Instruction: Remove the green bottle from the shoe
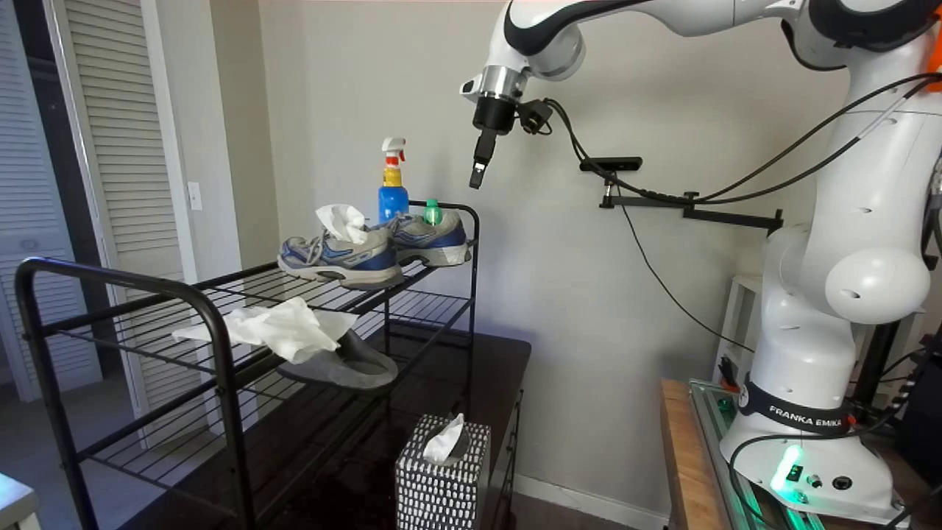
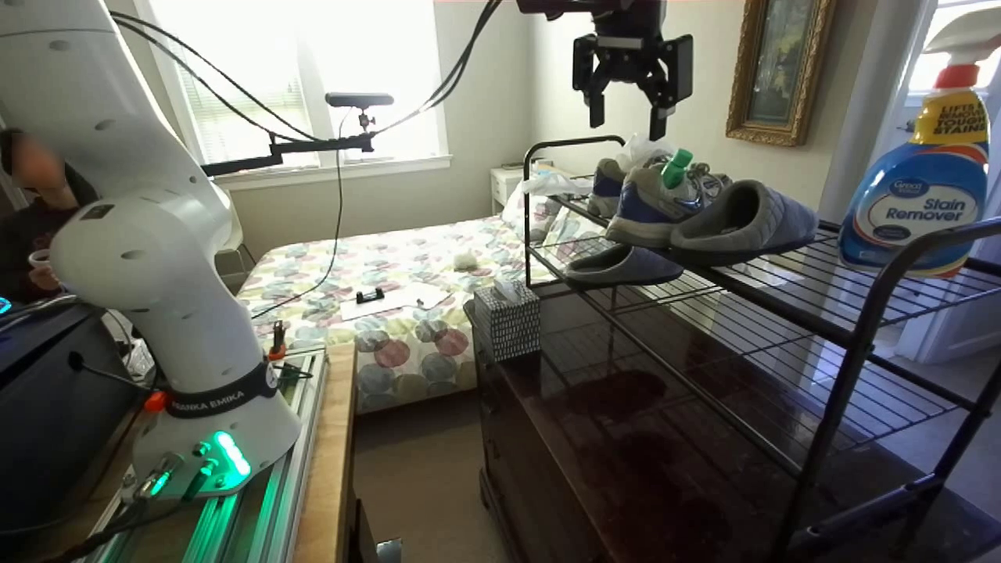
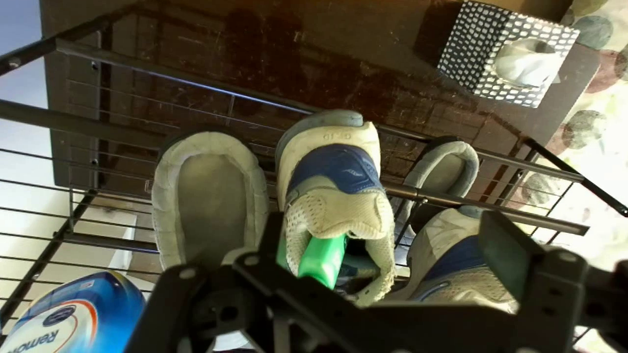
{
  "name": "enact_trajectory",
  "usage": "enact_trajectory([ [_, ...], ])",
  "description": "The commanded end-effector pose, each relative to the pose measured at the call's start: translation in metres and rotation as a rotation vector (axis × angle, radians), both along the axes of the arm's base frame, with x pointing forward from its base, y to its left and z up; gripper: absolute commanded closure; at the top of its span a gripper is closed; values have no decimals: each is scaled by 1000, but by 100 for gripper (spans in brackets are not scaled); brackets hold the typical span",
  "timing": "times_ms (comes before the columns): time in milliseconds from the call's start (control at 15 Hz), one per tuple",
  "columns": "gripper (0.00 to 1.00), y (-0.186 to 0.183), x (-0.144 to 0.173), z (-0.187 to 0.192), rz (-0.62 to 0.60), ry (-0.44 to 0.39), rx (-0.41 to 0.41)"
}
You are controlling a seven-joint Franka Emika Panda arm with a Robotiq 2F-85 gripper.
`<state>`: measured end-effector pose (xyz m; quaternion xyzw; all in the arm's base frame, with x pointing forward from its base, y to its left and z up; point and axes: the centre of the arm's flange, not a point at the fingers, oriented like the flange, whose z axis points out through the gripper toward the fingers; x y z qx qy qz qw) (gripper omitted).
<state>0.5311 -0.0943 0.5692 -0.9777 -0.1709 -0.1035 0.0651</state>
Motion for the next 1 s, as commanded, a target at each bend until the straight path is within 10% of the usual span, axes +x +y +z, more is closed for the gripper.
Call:
enact_trajectory([
  [0, 0, 0, 37, 0, 32, 19, -1],
  [933, 0, -8, 82, -13, 79, 52, 10],
])
